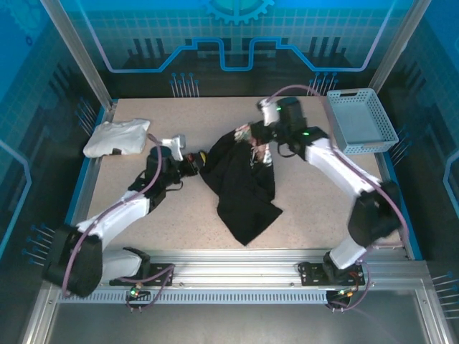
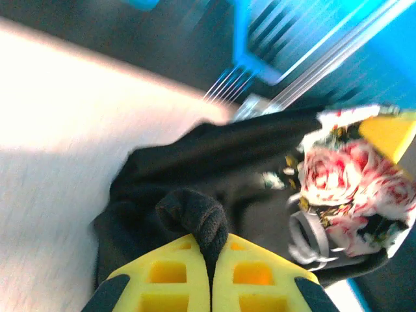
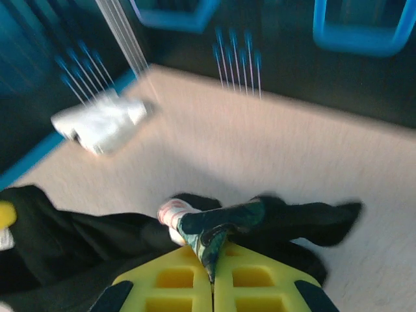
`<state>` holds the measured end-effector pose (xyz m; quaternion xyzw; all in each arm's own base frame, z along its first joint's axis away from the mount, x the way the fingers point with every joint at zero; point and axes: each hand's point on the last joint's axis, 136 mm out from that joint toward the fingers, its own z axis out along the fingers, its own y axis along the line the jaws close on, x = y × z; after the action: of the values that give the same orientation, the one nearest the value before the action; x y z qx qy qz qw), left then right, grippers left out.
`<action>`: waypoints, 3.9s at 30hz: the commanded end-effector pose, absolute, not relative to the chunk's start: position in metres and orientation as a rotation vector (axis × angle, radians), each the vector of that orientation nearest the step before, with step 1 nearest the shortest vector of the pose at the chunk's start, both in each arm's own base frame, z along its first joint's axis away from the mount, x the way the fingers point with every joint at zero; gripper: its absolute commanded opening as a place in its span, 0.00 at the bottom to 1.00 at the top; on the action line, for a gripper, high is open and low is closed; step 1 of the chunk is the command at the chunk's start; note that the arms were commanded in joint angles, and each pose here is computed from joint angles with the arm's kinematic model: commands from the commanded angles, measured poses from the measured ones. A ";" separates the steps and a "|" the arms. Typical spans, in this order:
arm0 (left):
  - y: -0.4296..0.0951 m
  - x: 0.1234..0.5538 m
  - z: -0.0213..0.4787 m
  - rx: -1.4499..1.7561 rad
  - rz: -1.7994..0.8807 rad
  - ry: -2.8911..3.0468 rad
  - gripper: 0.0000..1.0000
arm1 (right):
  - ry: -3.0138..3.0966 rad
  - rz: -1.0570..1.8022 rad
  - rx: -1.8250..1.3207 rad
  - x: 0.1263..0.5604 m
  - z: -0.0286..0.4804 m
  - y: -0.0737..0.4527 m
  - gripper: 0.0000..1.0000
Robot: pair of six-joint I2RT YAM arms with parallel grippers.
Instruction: Fold the inside-out t-shirt
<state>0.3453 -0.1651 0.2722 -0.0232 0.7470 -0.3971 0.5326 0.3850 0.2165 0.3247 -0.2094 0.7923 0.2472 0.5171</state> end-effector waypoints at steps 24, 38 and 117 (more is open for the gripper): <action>-0.139 0.248 0.099 -0.120 -0.734 2.236 0.00 | 2.191 0.527 -0.485 0.305 0.145 0.210 0.66; -0.136 0.253 0.107 -0.132 -0.710 2.217 0.00 | 2.470 0.470 -0.505 0.372 0.074 0.306 0.39; -0.262 0.296 0.138 0.701 -0.299 1.991 0.28 | 2.266 0.733 -0.439 0.315 0.198 0.190 0.00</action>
<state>0.2920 -0.2441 0.0959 0.3070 0.8428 -0.0539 0.4387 0.3137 0.1939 0.1805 -0.1588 0.8826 0.2860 0.3376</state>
